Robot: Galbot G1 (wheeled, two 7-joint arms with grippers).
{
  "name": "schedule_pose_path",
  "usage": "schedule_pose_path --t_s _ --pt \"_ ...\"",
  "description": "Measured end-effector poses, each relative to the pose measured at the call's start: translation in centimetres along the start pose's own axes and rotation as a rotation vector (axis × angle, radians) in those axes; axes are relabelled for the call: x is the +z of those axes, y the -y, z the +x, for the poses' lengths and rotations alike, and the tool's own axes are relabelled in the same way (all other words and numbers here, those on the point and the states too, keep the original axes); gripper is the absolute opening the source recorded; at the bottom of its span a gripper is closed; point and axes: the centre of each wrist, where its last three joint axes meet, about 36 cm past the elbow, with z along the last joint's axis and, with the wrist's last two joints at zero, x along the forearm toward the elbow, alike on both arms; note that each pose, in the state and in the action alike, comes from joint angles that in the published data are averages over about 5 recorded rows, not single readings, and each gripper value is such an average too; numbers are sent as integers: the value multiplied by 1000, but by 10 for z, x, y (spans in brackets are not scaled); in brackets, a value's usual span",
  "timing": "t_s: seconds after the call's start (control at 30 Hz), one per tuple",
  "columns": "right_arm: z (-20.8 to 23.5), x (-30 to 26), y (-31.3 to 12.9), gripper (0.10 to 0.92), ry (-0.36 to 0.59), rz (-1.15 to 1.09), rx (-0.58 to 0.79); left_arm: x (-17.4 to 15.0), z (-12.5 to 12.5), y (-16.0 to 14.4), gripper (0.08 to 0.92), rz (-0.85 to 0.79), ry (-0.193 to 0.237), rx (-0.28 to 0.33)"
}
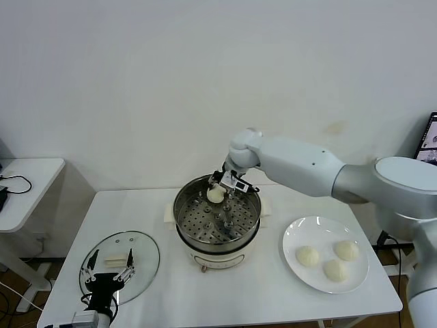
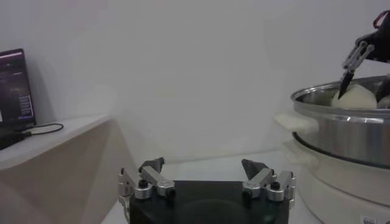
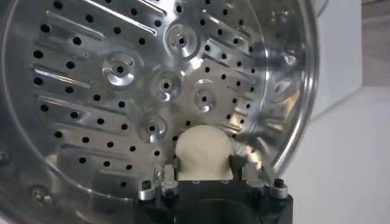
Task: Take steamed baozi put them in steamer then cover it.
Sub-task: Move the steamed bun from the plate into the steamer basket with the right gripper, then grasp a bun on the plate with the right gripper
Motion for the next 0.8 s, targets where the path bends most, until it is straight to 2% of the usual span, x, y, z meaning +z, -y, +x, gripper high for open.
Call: schedule_pose_path --t_s 0.2,0.5,0.8 --pt "-5 1 2 565 4 34 -3 1 1 0 823 1 -2 -1" --pt "1 4 3 796 11 38 -6 0 1 1 823 6 0 0" --pt "44 3 3 823 14 -91 -5 -4 2 2 823 3 8 6"
